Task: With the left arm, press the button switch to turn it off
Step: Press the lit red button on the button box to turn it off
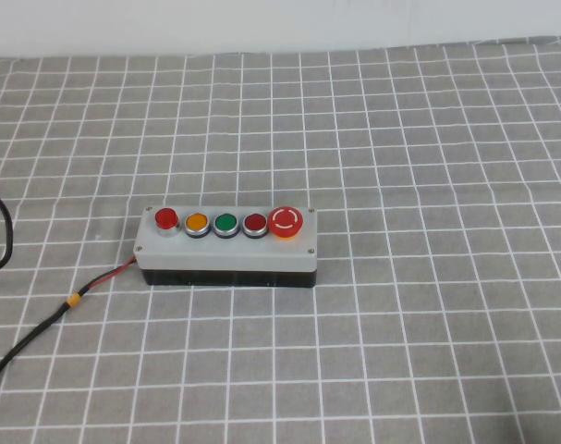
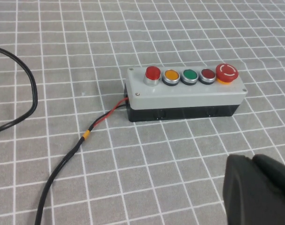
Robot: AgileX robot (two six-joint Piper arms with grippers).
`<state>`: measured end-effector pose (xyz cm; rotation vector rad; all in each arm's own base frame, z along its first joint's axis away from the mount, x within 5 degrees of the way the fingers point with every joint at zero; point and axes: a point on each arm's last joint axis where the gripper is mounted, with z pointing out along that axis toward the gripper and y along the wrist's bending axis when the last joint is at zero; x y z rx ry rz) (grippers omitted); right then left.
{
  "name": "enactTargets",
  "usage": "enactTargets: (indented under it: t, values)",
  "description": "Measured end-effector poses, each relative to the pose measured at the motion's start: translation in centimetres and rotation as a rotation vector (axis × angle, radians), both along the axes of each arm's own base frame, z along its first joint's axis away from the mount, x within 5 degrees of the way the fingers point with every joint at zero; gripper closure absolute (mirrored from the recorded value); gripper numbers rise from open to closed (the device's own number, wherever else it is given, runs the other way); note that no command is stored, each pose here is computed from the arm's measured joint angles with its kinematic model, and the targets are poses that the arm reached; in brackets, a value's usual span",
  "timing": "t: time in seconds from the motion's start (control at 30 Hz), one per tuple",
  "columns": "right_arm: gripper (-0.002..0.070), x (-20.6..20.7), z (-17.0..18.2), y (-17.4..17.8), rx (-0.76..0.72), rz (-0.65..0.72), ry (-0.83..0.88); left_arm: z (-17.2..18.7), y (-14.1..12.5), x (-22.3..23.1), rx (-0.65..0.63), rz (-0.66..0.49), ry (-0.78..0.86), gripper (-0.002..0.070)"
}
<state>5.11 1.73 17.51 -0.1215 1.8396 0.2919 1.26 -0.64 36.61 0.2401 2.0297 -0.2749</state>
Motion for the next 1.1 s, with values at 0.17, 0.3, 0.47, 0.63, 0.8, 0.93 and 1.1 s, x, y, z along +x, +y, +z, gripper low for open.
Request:
enactTargets:
  t: [0.17,0.3,0.47,0.63,0.8,0.93,1.1]
  values:
    - [0.0692,0.0,0.0,0.0,0.0,0.0,0.0,0.0,0.0,0.0,0.0,0.002,-0.001,0.0678]
    - [0.0692,0.0,0.0,0.0,0.0,0.0,0.0,0.5,0.1,0.3,-0.004,0.014,-0.061,0.0678]
    - [0.0692,0.0,0.0,0.0,0.0,0.0,0.0,-0.6,0.1,1.7,0.046,0.046,-0.085,0.0678]
    - [0.0692,0.0,0.0,0.0,0.0,0.0,0.0,-3.3,-0.7,4.8,0.079,0.048,-0.134,0.0678]
    - [0.0692,0.0,0.0,0.0,0.0,0.0,0.0,-6.2,-1.3,6.2,0.091,0.023,-0.192,0.0678]
    - [0.0692,0.0,0.0,0.0,0.0,0.0,0.0,-7.6,-1.0,6.1,0.05,0.072,-0.204,0.0678]
    - [0.0692,0.0,0.0,0.0,0.0,0.0,0.0,-10.0,-0.5,5.4,0.033,0.134,-0.217,0.0678]
